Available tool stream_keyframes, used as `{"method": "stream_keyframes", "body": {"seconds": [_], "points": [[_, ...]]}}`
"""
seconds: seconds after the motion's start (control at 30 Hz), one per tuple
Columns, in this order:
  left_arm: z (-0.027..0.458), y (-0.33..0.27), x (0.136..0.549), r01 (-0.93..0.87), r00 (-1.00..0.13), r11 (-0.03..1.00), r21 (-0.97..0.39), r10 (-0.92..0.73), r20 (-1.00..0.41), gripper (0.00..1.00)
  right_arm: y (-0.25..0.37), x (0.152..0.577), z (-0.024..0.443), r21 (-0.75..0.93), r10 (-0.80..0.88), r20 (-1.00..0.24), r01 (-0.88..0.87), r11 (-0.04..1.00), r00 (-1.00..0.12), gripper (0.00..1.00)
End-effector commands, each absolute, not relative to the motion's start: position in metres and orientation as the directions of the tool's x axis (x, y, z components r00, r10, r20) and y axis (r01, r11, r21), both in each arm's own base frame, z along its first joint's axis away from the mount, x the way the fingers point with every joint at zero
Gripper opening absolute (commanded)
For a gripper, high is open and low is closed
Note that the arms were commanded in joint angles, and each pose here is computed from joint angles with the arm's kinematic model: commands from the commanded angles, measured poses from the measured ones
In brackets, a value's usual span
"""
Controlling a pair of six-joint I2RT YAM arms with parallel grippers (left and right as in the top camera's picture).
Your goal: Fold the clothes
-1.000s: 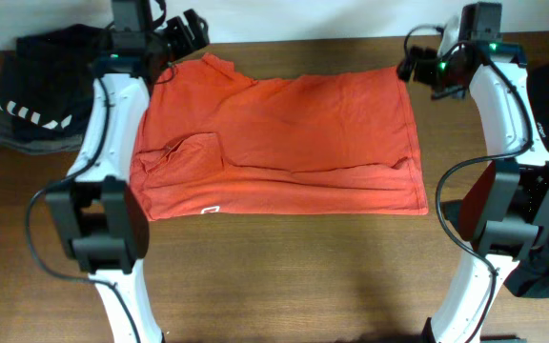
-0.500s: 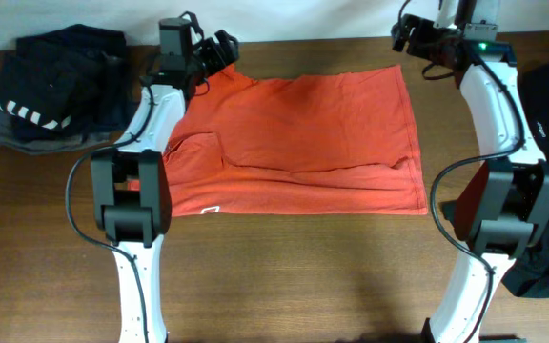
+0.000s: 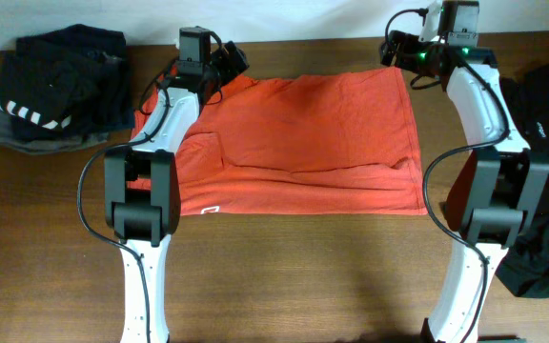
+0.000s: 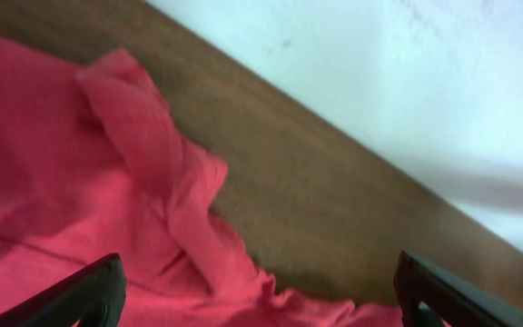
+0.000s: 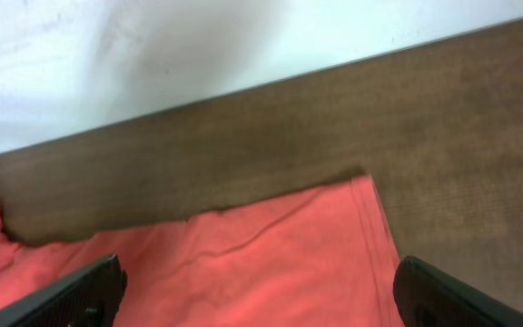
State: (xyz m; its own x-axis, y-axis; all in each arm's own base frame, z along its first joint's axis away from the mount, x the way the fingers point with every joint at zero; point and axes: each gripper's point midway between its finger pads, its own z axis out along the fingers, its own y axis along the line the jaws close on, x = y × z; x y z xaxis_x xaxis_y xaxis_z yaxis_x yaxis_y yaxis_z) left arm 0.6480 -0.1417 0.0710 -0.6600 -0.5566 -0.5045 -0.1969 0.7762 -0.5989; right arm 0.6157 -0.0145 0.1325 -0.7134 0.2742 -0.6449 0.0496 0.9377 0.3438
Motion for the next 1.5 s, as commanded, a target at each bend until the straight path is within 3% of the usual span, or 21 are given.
{"method": "stream_keyframes", "body": {"seconds": [0.0,0.53,1.07,1.47], "points": [[0.074,-0.135,0.66,-0.207,-0.614,0.77,-0.604,-0.583,-0.532,0.94,-0.016,0.626,0.122,0.335,0.277,-0.656,0.058,0.94,-0.702,0.99],[0.044,-0.133,0.663,-0.311,-0.576,0.688,-0.656,-0.685,-0.446,0.9,-0.016,0.638,0.106,0.359,0.308,-0.663,0.072,0.931,-0.683,0.99],[0.043,-0.138,0.671,-0.269,-0.575,0.682,-0.679,-0.68,-0.455,0.9,-0.017,0.642,0.079,0.365,0.324,-0.644,0.094,0.926,-0.693,0.99],[0.032,-0.137,0.662,-0.295,-0.608,0.702,-0.649,-0.661,-0.439,0.84,-0.027,0.666,0.054,0.391,0.381,-0.683,0.127,0.911,-0.623,1.0]]}}
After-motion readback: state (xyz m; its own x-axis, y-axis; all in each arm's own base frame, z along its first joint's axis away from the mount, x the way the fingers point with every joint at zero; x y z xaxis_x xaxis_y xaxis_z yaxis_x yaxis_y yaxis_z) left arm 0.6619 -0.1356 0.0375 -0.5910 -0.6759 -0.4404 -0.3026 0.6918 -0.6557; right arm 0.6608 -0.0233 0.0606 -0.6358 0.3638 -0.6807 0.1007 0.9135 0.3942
